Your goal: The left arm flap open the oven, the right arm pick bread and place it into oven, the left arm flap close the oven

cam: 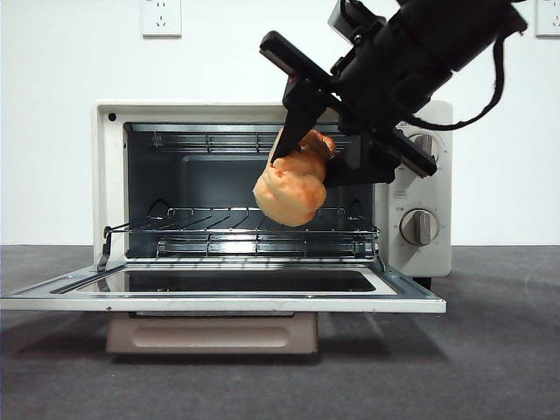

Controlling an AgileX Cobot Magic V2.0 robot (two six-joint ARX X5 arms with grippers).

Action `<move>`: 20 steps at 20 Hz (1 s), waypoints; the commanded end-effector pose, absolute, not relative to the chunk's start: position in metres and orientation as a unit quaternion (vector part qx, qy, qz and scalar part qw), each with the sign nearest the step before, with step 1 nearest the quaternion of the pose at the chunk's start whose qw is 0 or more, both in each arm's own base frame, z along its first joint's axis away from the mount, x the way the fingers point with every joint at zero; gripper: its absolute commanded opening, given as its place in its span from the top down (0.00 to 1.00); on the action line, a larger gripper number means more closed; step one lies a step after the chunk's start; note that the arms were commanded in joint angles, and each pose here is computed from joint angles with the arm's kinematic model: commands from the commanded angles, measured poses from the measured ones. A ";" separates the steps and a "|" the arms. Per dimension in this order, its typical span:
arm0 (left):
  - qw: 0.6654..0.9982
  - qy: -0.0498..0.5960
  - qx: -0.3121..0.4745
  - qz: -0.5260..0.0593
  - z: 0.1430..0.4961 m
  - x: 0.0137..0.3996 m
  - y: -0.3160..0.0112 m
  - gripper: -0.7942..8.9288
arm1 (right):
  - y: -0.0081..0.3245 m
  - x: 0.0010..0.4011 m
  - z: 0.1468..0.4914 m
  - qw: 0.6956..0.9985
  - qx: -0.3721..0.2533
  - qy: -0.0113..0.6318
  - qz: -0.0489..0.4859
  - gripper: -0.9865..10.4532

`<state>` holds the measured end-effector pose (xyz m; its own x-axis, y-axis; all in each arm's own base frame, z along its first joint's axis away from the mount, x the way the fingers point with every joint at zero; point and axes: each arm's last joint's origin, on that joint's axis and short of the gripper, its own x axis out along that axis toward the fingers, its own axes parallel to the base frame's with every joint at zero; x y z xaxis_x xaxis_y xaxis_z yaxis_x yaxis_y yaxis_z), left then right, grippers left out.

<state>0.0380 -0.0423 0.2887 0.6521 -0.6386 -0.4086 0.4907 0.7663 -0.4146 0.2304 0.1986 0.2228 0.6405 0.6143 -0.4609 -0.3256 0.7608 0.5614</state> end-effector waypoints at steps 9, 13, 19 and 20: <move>0.891 0.301 -0.158 -0.300 0.288 0.036 -0.040 0.91 | 0.202 0.252 0.222 0.893 0.275 0.286 0.211 0.74; 0.892 0.300 -0.158 -0.300 0.289 0.035 -0.039 0.91 | 0.200 0.255 0.221 0.895 0.278 0.282 0.206 0.73; 0.890 0.304 -0.169 -0.296 0.289 0.035 -0.039 0.91 | 0.200 0.256 0.221 0.896 0.277 0.281 0.205 0.55; 0.887 0.313 -0.179 -0.289 0.288 0.035 -0.039 0.91 | 0.200 0.256 0.221 0.896 0.277 0.281 0.205 0.53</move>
<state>0.0361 -0.0400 0.2826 0.6327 -0.6145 -0.4712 0.4089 0.7819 -0.4706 0.2525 0.1945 0.2193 0.7564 0.5173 -0.4003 -0.2084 0.7707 0.6022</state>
